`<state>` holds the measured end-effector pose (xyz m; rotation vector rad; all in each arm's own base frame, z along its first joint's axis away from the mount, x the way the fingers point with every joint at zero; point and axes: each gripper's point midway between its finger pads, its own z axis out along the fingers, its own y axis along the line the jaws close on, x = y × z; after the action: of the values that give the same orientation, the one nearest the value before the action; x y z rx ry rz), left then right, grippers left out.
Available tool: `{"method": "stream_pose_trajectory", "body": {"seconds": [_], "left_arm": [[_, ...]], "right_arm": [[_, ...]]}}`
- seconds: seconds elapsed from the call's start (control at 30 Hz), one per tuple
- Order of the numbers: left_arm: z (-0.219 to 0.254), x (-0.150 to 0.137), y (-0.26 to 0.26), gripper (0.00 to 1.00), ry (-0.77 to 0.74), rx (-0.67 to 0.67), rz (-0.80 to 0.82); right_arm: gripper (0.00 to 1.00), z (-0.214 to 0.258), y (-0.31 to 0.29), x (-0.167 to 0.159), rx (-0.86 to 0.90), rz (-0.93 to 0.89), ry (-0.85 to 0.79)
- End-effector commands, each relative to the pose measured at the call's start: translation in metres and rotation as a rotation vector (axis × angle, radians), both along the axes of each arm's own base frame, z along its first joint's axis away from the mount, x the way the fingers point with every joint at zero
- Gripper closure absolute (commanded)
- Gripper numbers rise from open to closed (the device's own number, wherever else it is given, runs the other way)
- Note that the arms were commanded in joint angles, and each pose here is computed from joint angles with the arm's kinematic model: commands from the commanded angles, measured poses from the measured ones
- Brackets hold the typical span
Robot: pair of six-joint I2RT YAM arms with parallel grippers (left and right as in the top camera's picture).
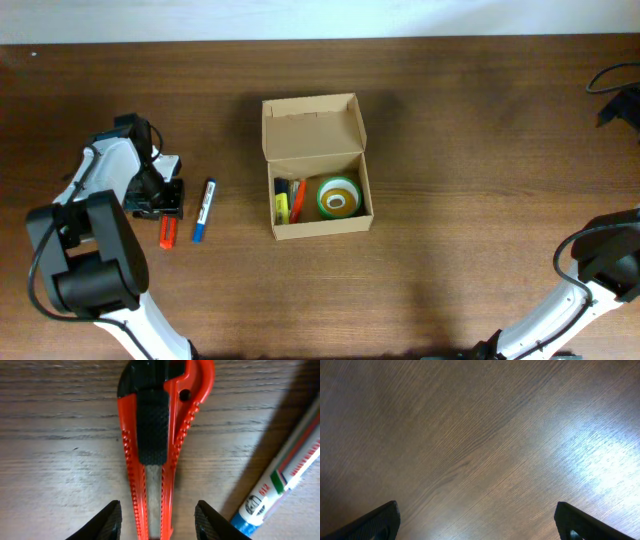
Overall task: Pack container
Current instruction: 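Lower the left gripper onto the orange box cutter and grasp it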
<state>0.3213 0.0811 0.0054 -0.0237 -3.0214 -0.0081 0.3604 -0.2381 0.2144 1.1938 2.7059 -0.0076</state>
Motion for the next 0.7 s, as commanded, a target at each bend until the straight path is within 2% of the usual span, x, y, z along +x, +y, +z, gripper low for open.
{"method": "stream_pose_trajectory", "body": {"seconds": [0.0,0.23,0.3,0.33,0.4,0.43,0.67], "left_arm": [[-0.011,-0.004,-0.002,0.54,0.029,-0.008,-0.019],[-0.022,-0.007,0.0,0.55,0.057,-0.003,-0.02],[-0.023,-0.007,0.0,0.63,0.06,0.0,-0.021],[-0.023,-0.007,0.0,0.7,0.059,0.0,-0.021],[-0.023,-0.007,0.0,0.91,0.058,0.001,-0.016],[-0.023,-0.006,0.001,0.96,0.057,0.002,-0.012],[-0.009,0.006,0.003,0.98,0.033,0.022,0.095]], "right_arm": [[0.01,0.011,0.001,-0.003,-0.018,-0.003,-0.018],[0.01,0.011,0.001,-0.003,-0.018,-0.004,-0.018],[0.01,0.011,0.001,-0.003,-0.018,-0.003,-0.018],[0.01,0.011,0.001,-0.003,-0.018,-0.003,-0.018],[0.01,0.011,0.001,-0.003,-0.018,-0.003,-0.018],[0.01,0.011,0.001,-0.003,-0.018,-0.003,-0.018],[0.01,0.011,0.001,-0.003,-0.018,-0.003,-0.018]]}}
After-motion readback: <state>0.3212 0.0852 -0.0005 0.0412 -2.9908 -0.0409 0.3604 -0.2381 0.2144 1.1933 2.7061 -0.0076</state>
